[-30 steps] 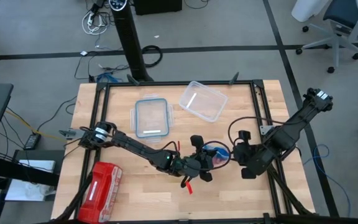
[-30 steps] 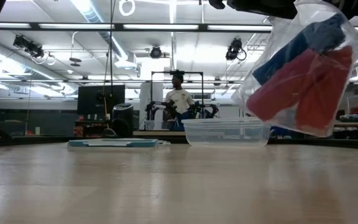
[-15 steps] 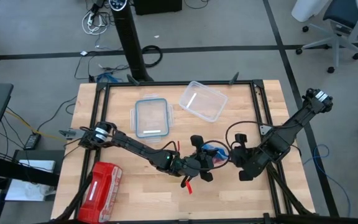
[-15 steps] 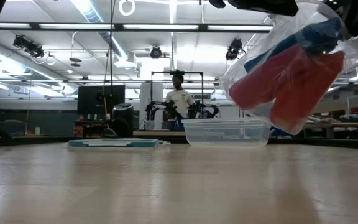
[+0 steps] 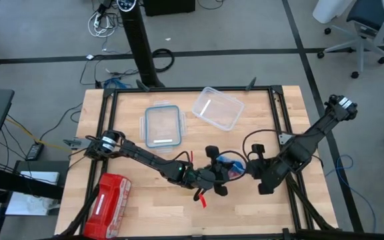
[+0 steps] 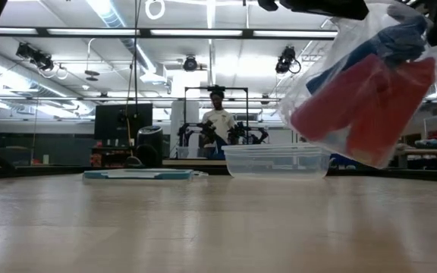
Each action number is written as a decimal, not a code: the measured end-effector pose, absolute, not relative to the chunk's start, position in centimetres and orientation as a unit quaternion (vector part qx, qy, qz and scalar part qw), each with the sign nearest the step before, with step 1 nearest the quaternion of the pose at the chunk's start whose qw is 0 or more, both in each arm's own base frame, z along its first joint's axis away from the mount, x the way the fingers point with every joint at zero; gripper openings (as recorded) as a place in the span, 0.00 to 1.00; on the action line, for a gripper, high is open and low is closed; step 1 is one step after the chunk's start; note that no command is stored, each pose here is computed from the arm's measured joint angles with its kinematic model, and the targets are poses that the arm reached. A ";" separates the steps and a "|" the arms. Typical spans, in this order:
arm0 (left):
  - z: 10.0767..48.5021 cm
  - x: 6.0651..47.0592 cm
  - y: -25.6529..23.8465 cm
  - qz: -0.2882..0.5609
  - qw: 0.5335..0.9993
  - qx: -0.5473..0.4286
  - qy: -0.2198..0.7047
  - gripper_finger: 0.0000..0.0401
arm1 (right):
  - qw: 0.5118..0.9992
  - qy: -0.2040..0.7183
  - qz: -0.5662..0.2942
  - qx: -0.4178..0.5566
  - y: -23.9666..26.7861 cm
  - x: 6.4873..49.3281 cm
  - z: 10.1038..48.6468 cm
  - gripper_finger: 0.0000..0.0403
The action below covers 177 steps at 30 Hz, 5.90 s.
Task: Roll bandage
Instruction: Put the blue bandage into the transparent zip bag
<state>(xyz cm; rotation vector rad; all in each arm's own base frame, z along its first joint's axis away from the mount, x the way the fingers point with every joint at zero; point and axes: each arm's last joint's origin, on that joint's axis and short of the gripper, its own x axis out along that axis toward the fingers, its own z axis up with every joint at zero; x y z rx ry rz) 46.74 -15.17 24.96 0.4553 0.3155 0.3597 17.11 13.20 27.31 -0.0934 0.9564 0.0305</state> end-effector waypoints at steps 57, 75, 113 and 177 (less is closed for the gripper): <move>25.6 47.1 -14.4 0.195 0.908 0.335 0.159 0.01 | 0.830 0.551 0.081 0.028 10.6 17.0 31.5 0.00; 25.7 46.9 -14.4 0.231 0.922 0.273 0.147 0.45 | 0.823 0.562 0.078 0.024 10.5 16.7 31.3 0.00; 25.0 48.8 -5.9 0.028 0.963 -0.007 0.269 0.43 | 0.827 0.552 0.098 -0.033 10.5 16.9 30.6 0.00; 26.8 48.5 -6.5 0.002 0.951 0.018 0.308 0.00 | 0.891 0.432 -0.070 0.117 15.1 11.7 21.5 0.23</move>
